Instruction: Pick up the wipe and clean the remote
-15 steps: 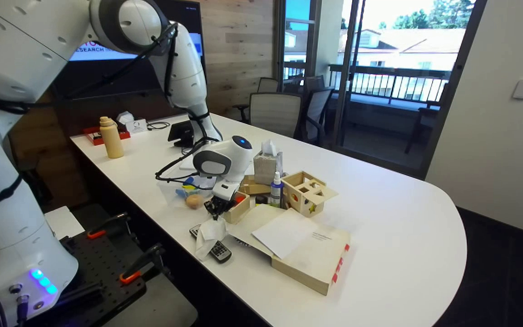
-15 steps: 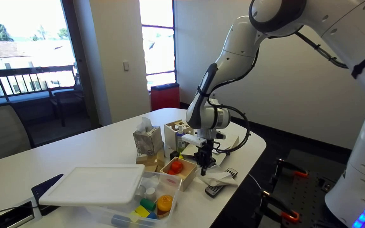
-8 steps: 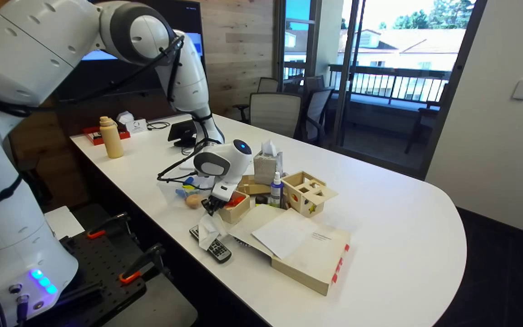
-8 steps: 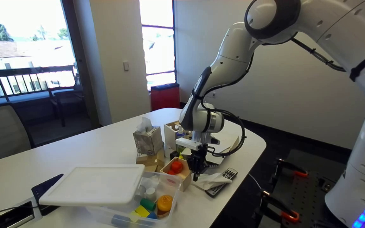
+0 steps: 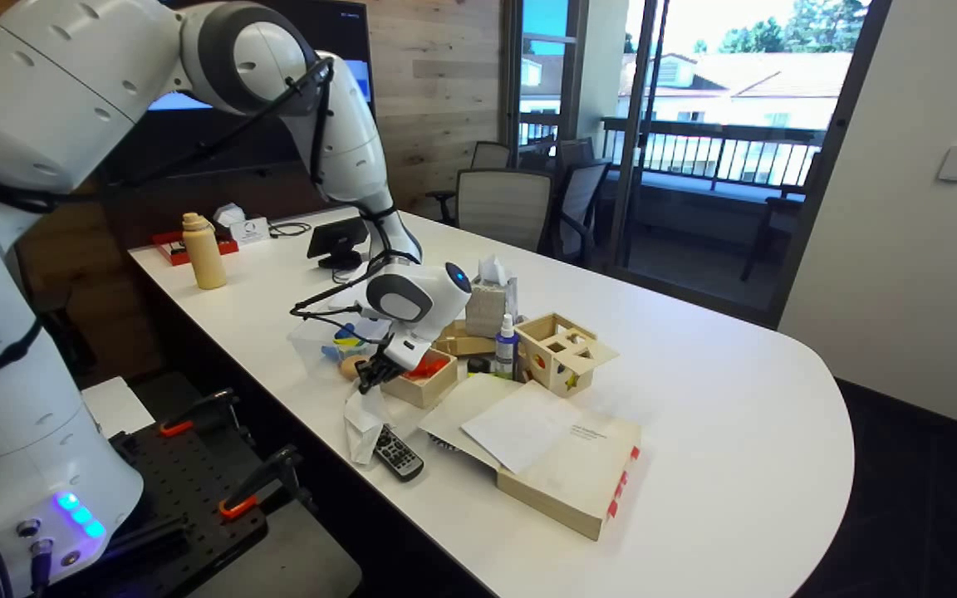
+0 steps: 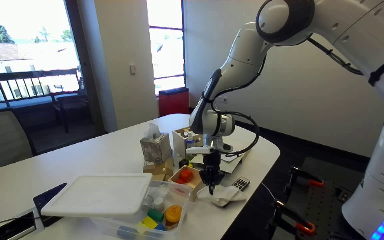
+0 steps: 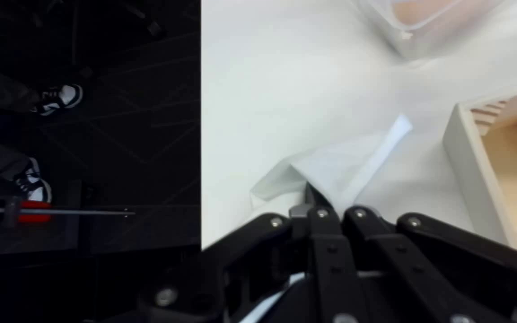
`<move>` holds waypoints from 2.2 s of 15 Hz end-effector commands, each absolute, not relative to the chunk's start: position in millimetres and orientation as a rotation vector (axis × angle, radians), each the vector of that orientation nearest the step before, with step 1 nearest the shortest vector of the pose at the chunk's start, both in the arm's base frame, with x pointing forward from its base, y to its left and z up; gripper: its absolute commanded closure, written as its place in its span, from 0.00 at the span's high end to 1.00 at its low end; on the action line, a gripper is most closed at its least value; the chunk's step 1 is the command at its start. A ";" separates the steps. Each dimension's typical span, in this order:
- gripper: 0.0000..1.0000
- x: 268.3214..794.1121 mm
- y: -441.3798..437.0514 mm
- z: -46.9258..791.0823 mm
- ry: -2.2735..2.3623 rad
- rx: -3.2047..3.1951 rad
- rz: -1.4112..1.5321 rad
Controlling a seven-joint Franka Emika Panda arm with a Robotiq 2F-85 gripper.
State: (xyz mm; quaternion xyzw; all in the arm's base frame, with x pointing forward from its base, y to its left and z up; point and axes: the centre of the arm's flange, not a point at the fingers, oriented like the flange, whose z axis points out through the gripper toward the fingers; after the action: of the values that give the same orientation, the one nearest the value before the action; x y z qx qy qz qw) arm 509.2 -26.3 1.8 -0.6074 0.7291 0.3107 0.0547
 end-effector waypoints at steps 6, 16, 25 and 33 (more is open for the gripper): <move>0.00 487.9 -55.5 3.2 2.501 -1.798 0.922; 0.00 466.5 -104.6 14.0 2.780 -1.741 0.769; 0.00 444.9 -137.4 23.7 2.995 -1.709 0.445; 0.00 459.4 -130.4 38.8 2.957 -1.748 0.233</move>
State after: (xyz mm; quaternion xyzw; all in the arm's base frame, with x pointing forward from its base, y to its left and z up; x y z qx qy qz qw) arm 458.2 -144.9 23.8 -0.4928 0.8502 0.0851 -0.1642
